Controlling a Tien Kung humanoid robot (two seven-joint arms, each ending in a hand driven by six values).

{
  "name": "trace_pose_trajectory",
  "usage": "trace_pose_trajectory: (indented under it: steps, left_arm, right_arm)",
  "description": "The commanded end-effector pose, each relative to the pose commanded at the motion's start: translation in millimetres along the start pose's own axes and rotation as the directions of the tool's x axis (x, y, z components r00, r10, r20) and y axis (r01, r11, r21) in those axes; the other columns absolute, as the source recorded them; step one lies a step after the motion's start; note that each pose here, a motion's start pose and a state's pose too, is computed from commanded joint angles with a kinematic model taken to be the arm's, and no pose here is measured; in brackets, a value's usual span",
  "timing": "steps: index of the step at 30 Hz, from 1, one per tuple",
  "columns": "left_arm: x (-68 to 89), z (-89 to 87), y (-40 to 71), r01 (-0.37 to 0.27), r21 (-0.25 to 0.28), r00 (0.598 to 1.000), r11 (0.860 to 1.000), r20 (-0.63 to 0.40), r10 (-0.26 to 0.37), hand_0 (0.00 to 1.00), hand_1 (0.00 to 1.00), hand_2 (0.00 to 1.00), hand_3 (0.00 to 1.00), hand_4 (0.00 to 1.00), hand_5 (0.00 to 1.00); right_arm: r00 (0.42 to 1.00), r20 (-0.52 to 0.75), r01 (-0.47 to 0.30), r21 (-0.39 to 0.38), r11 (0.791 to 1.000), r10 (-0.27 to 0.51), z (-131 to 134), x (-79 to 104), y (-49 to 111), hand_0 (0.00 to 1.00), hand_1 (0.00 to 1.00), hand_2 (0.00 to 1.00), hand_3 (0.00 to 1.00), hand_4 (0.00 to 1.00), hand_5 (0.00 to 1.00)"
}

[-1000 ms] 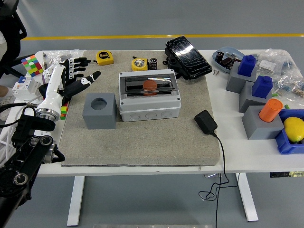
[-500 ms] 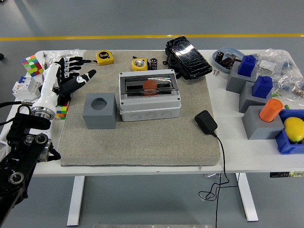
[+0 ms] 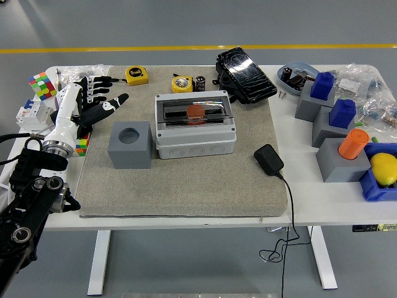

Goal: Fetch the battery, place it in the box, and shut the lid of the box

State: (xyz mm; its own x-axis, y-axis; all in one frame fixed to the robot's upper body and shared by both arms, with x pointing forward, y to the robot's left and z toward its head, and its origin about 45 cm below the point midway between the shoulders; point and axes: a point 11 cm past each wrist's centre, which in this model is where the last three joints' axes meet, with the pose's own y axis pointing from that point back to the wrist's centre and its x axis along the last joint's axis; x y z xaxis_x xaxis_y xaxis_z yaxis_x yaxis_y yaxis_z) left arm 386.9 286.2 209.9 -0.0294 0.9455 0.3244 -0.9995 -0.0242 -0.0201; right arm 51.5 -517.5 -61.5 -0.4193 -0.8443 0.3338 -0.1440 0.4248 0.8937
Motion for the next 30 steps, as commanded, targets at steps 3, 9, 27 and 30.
trace_pose_trajectory:
  steps: [3,9,27,30]
  left_arm:
    - [0.1,1.6,-0.7,0.001,-0.003,1.000,1.000,0.000,-0.001,0.589,0.693,0.685,0.666,0.981,0.342]
    - [0.0,3.1,-0.7,0.002,-0.005,1.000,1.000,-0.002,-0.002,0.589,0.692,0.686,0.665,0.980,0.341]
    - [1.4,5.1,0.5,0.000,-0.008,1.000,1.000,-0.009,0.000,0.591,0.692,0.685,0.660,0.978,0.338]
    - [1.4,5.3,0.5,0.001,-0.009,1.000,1.000,-0.008,-0.001,0.591,0.692,0.685,0.660,0.978,0.338]
  right_arm:
    - [1.000,0.002,-0.001,0.003,1.000,0.001,-1.7,0.7,0.0,0.546,0.599,0.586,0.542,0.914,0.478]
    - [1.000,0.006,-0.004,0.006,1.000,0.004,-3.7,2.5,0.2,0.546,0.599,0.586,0.541,0.914,0.478]
    - [1.000,0.010,-0.002,0.005,1.000,0.002,-1.8,1.6,0.2,0.545,0.599,0.587,0.541,0.915,0.480]
    - [1.000,0.012,-0.002,0.005,1.000,0.002,-1.8,1.6,0.2,0.545,0.599,0.587,0.541,0.915,0.480]
